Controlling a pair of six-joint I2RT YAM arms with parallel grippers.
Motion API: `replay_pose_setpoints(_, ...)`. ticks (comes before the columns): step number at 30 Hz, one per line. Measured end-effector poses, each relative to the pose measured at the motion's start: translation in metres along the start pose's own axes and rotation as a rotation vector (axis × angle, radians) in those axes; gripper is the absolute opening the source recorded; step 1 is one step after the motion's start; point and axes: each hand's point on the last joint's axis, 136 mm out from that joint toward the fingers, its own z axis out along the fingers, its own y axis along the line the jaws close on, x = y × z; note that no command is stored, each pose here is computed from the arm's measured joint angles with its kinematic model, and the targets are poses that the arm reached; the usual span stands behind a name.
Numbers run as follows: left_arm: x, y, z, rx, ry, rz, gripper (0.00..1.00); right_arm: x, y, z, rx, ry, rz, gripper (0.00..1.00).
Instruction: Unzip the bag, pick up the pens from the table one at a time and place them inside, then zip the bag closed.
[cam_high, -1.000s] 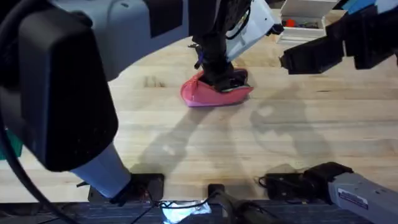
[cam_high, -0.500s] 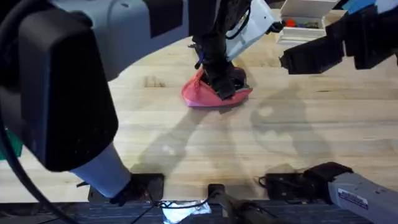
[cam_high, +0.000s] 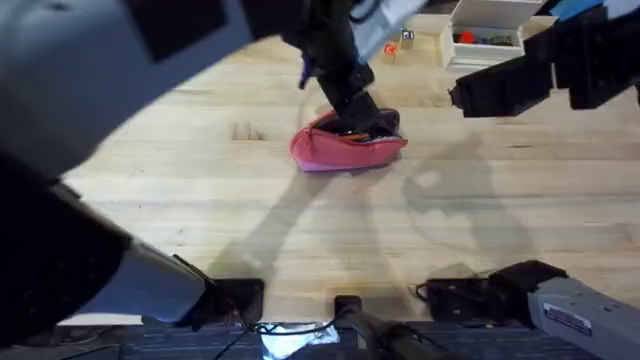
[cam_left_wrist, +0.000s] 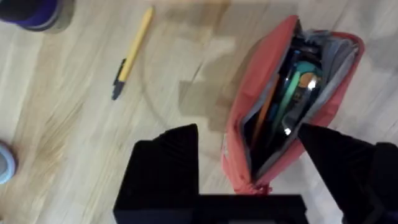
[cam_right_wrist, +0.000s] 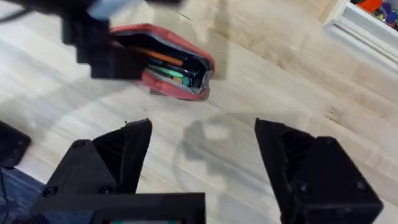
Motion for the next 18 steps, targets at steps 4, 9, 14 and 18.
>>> replay_pose_setpoints(4,0.005,0.020,-0.019,-0.017,-0.046,-0.055,0.995,-0.003,0.000,0.000,0.002,-0.012,-0.001,0.996)
replay_pose_setpoints(9,0.018,0.042,-0.040,-0.043,-0.074,-0.108,0.995,-0.015,-0.003,0.002,0.009,-0.054,-0.007,0.996)
replay_pose_setpoints(14,0.030,0.042,-0.059,-0.016,-0.089,-0.078,0.995,-0.027,-0.005,0.015,0.007,-0.059,-0.014,0.996)
replay_pose_setpoints(18,0.049,0.040,-0.074,0.043,-0.098,-0.053,0.995,-0.032,0.007,0.054,-0.037,0.025,-0.052,0.996)
